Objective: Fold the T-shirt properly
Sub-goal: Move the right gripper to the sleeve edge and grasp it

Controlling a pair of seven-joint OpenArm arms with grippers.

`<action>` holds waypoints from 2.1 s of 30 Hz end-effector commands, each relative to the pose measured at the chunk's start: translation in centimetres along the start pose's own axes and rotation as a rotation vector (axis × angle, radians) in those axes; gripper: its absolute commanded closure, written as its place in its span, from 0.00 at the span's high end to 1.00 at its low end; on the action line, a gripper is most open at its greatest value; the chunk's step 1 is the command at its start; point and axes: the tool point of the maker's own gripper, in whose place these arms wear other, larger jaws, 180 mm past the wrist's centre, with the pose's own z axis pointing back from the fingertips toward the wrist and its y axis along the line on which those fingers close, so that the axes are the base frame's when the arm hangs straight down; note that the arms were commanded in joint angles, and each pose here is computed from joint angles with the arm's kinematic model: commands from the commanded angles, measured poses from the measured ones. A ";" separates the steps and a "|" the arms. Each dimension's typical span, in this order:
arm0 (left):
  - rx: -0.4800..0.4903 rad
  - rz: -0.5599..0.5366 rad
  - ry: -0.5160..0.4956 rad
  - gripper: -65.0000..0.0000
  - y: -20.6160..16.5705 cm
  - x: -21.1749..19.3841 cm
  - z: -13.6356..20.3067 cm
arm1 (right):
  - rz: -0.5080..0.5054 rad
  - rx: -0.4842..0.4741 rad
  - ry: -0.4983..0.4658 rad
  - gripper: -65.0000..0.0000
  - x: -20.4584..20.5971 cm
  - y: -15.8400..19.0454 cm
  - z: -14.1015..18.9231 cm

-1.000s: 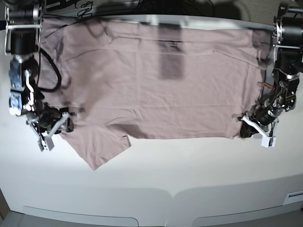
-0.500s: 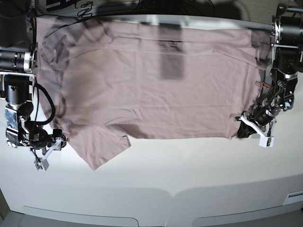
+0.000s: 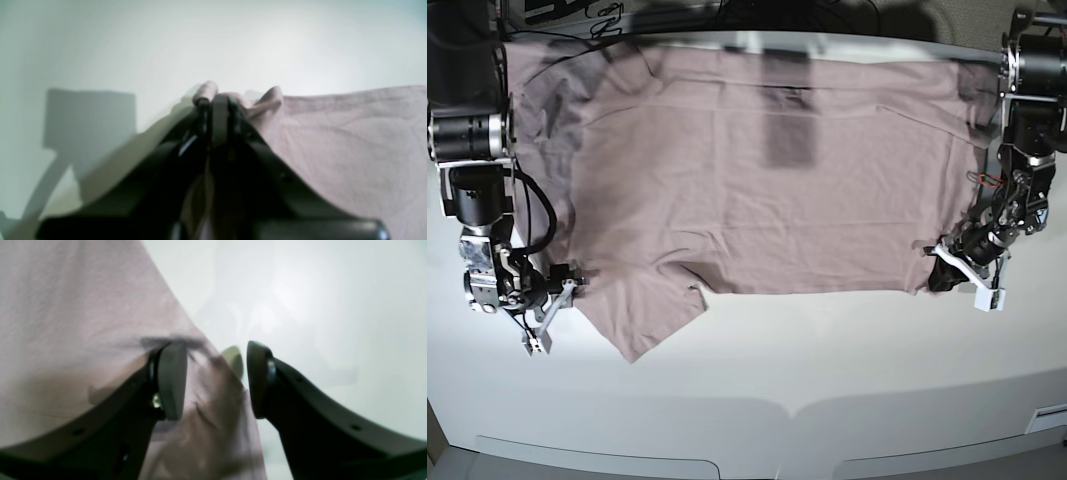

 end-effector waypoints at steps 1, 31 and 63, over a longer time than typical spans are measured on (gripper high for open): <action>0.014 -0.027 0.093 0.00 0.4 -1.9 0.2 | 0.026 0.012 0.034 0.39 0.1 0.6 0.1; 0.013 -0.026 0.072 0.00 0.4 -1.8 0.3 | -0.021 -0.005 -0.129 0.52 6.9 -1.8 3.2; -0.029 -0.039 0.096 0.00 -2.2 -2.8 -1.1 | -0.117 0.105 0.055 0.45 -0.6 -2.2 1.8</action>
